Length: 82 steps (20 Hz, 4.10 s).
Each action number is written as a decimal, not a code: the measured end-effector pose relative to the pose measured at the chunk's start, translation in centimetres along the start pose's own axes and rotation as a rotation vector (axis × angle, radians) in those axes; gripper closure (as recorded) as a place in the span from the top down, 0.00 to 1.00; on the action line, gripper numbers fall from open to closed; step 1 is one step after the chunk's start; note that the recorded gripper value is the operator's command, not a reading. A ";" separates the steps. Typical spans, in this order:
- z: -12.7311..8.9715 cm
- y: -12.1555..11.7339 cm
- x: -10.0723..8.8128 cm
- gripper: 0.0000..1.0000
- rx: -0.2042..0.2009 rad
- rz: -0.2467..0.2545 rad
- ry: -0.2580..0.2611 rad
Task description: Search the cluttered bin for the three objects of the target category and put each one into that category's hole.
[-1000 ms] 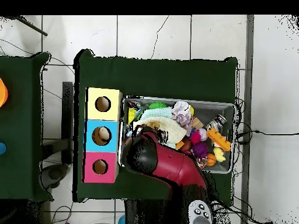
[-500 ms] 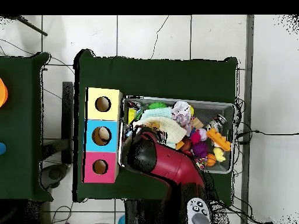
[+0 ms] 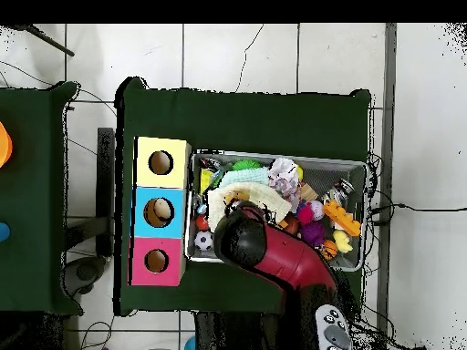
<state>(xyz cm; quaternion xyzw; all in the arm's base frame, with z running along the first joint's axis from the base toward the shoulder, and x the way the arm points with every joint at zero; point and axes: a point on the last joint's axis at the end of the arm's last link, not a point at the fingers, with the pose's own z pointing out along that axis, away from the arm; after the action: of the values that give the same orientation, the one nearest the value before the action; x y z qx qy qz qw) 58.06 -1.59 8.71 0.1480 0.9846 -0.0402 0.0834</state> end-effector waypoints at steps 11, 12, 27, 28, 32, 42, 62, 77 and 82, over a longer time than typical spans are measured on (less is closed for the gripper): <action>1.2 0.2 0.7 1.00 0.005 -0.006 0.006; 1.3 0.4 0.8 1.00 0.004 -0.009 0.008; 0.3 3.7 1.3 1.00 -0.008 -0.065 -0.009; 0.2 3.8 1.3 1.00 -0.009 -0.066 -0.012; -0.9 4.0 0.6 1.00 -0.013 -0.067 -0.034; -2.9 3.8 -0.4 1.00 -0.017 -0.059 -0.055; -1.5 3.7 0.5 1.00 -0.013 -0.059 -0.024; 1.1 3.3 2.1 1.00 -0.004 -0.056 0.032; 1.6 2.9 2.3 1.00 -0.002 -0.051 0.042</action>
<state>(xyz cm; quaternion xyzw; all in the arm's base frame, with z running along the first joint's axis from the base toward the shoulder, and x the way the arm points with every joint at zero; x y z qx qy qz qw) 57.00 1.67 6.58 0.1238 0.9897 -0.0382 0.0616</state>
